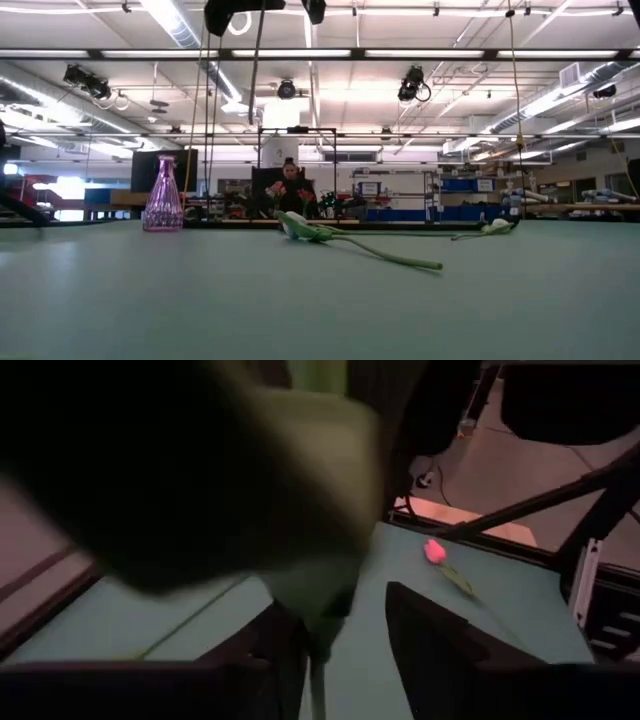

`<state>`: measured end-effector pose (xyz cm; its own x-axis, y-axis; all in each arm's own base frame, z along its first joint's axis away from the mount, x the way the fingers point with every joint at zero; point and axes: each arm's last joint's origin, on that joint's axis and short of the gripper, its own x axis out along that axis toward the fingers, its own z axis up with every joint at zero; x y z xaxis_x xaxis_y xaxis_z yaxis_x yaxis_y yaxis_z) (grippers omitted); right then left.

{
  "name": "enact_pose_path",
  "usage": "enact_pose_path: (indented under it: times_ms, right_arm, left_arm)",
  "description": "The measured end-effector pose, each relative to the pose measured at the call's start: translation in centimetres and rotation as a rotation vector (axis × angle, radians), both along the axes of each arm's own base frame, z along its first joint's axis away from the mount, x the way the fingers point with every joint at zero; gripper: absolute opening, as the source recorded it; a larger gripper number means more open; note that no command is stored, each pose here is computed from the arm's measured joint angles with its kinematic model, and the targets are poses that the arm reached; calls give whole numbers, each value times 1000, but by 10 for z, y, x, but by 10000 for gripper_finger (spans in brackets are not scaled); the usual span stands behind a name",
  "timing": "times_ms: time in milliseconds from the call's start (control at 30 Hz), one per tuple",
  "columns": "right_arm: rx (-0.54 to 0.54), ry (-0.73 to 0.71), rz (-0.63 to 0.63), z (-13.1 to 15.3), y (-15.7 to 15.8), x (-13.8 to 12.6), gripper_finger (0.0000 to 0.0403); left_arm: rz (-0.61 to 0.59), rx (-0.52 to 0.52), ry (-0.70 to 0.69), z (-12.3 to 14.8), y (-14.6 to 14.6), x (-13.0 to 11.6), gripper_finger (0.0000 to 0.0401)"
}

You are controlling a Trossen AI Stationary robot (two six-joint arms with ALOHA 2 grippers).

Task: Sort flowers into vase by color
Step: Put the top pink flower into the transparent vase

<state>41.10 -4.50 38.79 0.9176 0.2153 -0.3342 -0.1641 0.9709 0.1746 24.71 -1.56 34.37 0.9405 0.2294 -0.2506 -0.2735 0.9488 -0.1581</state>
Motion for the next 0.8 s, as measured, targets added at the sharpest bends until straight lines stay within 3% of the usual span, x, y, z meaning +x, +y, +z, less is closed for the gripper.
enact_pose_path:
  times_ms: [267,567,667,800]
  right_arm:
    - [6,10,-12,0,-1,-1,8]
    - [17,8,-13,0,-7,-2,11]
    - [9,-15,4,2,-7,-1,32]
    - [33,-6,-118,2,-11,0,93]
  left_arm:
    - [20,31,-21,8,2,-10,57]
    - [23,24,-18,9,2,-14,19]
    - [19,27,-33,13,3,-20,10]
    - [22,24,-40,23,5,-43,10]
